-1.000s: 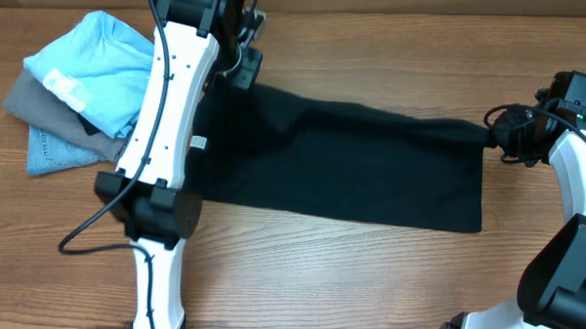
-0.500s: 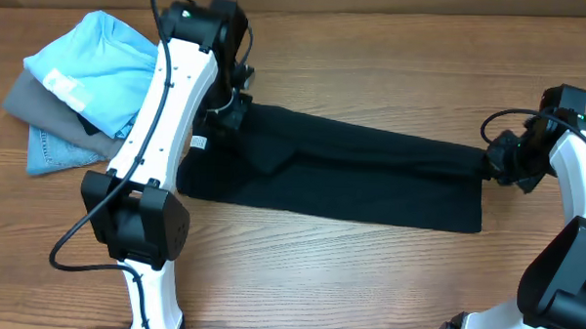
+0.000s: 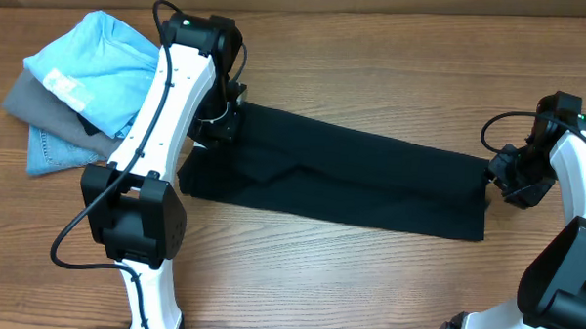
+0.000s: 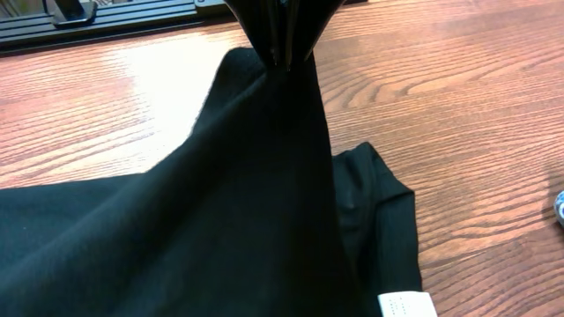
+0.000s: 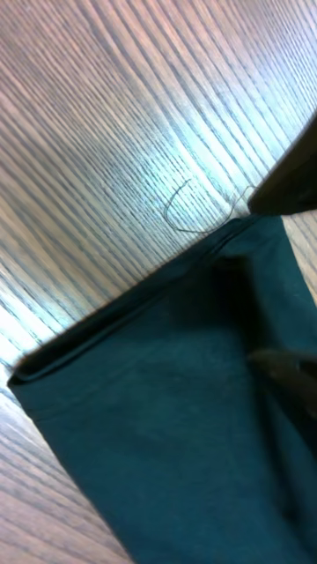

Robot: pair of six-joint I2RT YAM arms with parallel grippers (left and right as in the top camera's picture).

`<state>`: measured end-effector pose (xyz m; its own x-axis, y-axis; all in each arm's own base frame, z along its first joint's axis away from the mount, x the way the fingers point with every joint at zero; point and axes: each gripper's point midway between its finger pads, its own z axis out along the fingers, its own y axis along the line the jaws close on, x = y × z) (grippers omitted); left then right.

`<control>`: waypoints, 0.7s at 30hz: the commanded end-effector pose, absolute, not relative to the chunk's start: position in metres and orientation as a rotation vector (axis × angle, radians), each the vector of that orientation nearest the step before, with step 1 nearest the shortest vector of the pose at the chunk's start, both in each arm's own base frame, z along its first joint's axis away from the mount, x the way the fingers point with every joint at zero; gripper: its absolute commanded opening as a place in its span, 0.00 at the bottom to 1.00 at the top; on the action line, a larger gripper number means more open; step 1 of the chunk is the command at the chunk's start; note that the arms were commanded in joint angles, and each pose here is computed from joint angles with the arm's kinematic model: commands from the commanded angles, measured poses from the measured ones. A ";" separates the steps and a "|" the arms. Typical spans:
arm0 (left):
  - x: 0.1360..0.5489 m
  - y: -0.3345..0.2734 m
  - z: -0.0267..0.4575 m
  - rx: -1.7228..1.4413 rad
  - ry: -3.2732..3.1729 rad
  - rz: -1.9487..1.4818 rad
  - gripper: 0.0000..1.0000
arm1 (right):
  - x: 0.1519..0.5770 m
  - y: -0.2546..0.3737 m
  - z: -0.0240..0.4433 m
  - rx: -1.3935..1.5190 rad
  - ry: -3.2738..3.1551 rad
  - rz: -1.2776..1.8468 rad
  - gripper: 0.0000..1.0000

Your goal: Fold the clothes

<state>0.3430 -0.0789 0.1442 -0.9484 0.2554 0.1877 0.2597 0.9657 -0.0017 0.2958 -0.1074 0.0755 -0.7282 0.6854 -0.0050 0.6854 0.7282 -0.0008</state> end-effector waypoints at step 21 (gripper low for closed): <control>0.336 -0.081 0.176 -0.376 -3.018 0.026 0.04 | 0.298 -0.097 0.069 1.135 2.879 0.146 0.52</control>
